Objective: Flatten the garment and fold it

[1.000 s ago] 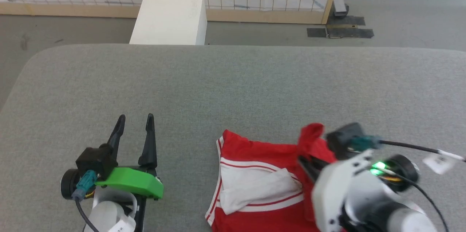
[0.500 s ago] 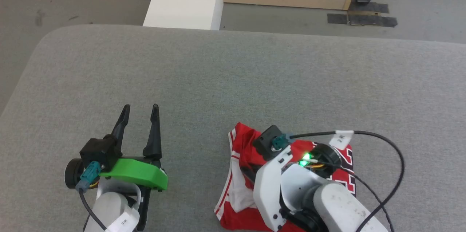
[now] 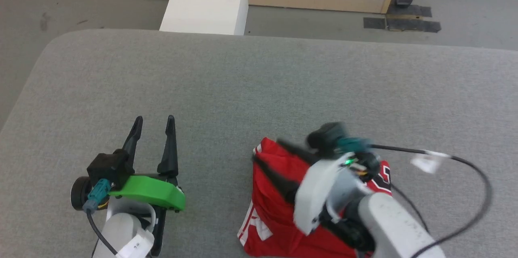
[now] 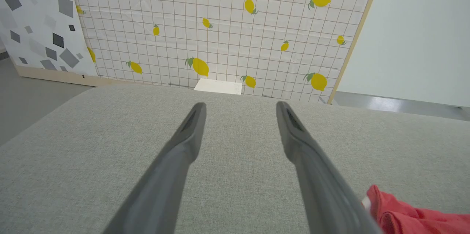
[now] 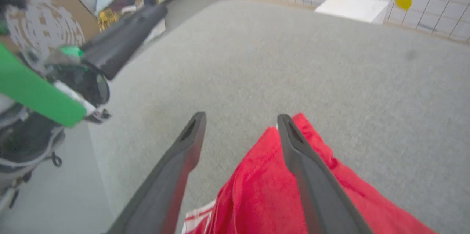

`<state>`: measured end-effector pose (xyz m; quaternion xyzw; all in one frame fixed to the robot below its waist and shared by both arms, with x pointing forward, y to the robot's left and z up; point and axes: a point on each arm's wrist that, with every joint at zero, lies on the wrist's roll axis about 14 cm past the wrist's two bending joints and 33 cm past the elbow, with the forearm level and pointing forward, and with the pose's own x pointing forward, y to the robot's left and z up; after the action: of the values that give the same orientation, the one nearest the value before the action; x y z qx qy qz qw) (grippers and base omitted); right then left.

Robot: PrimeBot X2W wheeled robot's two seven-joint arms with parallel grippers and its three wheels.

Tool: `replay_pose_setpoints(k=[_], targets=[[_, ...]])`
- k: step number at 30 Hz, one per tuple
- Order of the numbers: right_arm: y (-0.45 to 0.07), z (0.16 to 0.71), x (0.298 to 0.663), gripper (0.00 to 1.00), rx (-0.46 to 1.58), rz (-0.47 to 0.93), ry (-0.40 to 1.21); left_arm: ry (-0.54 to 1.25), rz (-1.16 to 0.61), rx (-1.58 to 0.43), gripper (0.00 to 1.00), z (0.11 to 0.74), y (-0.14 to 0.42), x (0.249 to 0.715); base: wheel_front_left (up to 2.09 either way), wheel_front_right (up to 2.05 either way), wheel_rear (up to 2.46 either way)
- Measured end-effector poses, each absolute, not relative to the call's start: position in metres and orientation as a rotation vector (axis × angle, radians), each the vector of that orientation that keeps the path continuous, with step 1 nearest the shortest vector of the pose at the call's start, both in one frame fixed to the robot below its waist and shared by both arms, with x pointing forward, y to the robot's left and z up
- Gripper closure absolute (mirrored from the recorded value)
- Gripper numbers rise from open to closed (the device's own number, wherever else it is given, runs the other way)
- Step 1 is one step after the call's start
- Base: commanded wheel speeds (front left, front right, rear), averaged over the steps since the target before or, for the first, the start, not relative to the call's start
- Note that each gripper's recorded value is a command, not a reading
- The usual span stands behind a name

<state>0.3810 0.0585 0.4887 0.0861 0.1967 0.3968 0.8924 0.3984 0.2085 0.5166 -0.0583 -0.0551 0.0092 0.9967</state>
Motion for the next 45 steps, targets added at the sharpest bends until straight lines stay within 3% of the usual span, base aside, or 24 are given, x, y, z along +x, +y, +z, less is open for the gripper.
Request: replay_pose_setpoints(k=[6,9,10,11,15,19,25,32,38,39,41,43,44,45], targets=[[0.000,0.547,0.404,0.00,0.345,0.618,0.066,-0.128,0.005,-0.121,0.00,0.523,0.204,0.398,0.00,0.00,0.00],[-0.041,0.554,0.404,0.00,0.365,0.488,-0.031,-0.132,-0.006,-0.119,0.00,0.524,0.200,0.397,0.00,0.00,0.00],[-0.082,0.553,0.399,0.00,0.366,0.359,-0.098,-0.140,-0.018,-0.120,0.00,0.527,0.196,0.396,0.00,0.00,0.00],[-0.094,0.547,0.396,0.00,0.362,0.319,-0.088,-0.143,-0.022,-0.120,0.00,0.528,0.194,0.396,0.00,0.00,0.00],[-0.129,0.506,0.381,0.00,0.343,0.201,0.032,-0.153,-0.032,-0.121,0.00,0.532,0.191,0.395,0.00,0.00,0.00],[-0.138,0.471,0.369,0.00,0.336,0.171,0.188,-0.153,-0.036,-0.121,0.00,0.532,0.190,0.393,0.00,0.00,0.00],[-0.135,0.420,0.351,0.00,0.302,0.181,0.482,-0.154,-0.038,-0.120,0.00,0.532,0.189,0.391,0.00,0.00,0.00],[-0.122,0.386,0.333,0.00,0.326,0.218,0.700,-0.149,-0.029,-0.119,0.00,0.531,0.192,0.389,0.00,0.00,0.00],[-0.104,0.378,0.334,0.00,0.331,0.278,0.786,-0.142,-0.020,-0.118,0.00,0.528,0.195,0.387,0.00,0.00,0.00],[-0.101,0.378,0.334,0.15,0.327,0.289,0.797,-0.140,-0.018,-0.118,0.00,0.527,0.196,0.387,0.00,0.00,0.00],[-0.097,0.378,0.336,0.62,0.322,0.303,0.805,-0.136,-0.016,-0.117,0.00,0.526,0.197,0.387,0.00,0.00,0.00],[-0.096,0.378,0.337,0.92,0.319,0.308,0.807,-0.135,-0.012,-0.117,0.00,0.526,0.198,0.387,0.00,0.00,0.00],[-0.096,0.379,0.337,1.00,0.316,0.309,0.806,-0.134,-0.012,-0.117,0.00,0.525,0.198,0.387,0.00,0.00,0.00],[-0.096,0.379,0.337,1.00,0.313,0.310,0.806,-0.133,-0.012,-0.117,0.00,0.525,0.198,0.387,0.00,0.00,0.00]])
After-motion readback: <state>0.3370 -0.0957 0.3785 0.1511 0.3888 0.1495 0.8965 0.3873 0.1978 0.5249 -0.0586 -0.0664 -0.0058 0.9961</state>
